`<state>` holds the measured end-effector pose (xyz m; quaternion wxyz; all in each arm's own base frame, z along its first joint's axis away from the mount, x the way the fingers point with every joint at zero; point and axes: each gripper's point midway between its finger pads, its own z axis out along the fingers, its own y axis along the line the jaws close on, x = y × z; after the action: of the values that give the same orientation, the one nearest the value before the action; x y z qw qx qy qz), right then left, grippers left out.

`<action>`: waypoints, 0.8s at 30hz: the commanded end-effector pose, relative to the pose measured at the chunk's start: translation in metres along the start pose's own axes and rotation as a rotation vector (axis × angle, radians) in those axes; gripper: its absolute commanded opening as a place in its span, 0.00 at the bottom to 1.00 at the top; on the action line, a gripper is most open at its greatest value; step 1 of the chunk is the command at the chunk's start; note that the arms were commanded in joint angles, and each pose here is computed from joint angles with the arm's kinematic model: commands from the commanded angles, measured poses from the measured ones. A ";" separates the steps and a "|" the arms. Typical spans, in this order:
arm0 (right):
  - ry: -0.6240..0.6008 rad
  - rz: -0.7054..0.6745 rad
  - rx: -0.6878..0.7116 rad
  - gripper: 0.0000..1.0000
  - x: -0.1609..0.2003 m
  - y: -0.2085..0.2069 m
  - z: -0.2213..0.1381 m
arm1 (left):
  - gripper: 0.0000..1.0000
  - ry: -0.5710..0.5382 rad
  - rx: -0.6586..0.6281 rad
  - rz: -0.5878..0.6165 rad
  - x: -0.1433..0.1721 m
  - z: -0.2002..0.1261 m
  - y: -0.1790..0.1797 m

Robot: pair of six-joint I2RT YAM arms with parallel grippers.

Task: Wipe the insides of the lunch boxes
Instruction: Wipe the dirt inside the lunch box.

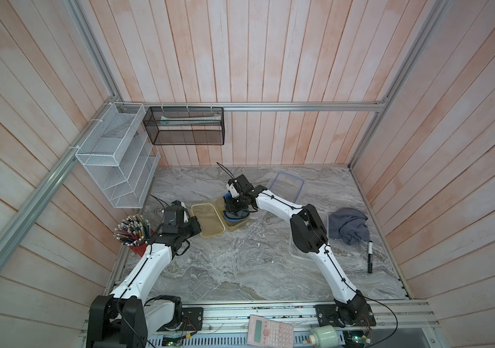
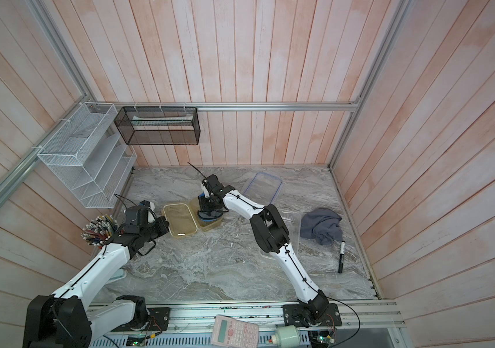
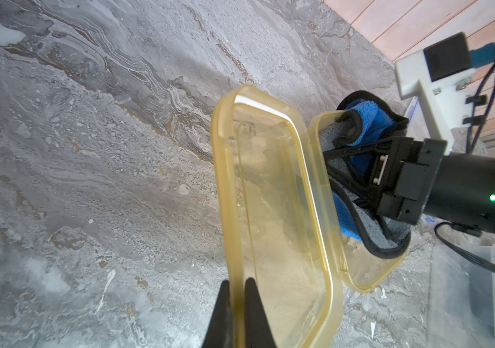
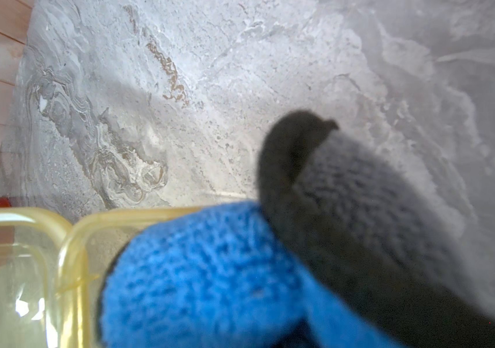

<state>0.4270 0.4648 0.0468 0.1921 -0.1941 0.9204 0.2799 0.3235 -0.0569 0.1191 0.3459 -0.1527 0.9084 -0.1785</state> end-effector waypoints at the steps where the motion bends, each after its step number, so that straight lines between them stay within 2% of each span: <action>1: 0.166 -0.074 0.000 0.00 0.063 0.003 0.040 | 0.02 0.090 0.086 0.041 0.022 0.001 -0.014; 8: 0.277 -0.225 0.011 0.00 0.097 0.016 0.030 | 0.02 0.041 0.051 0.046 0.006 -0.002 -0.012; 16: 0.279 -0.320 0.048 0.00 0.108 0.015 -0.010 | 0.02 0.014 -0.031 0.042 -0.012 -0.004 0.008; 20: 0.227 -0.329 0.121 0.00 0.093 0.005 -0.036 | 0.01 0.000 -0.106 0.081 -0.020 -0.011 0.018; 24: 0.079 -0.282 0.015 0.00 0.061 0.026 -0.070 | 0.02 0.008 -0.142 0.116 -0.021 -0.014 0.023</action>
<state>0.3385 0.4375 0.0498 0.1680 -0.3519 0.8966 0.2101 0.3170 -0.0362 0.1165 0.3180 -0.1352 0.9297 -0.1275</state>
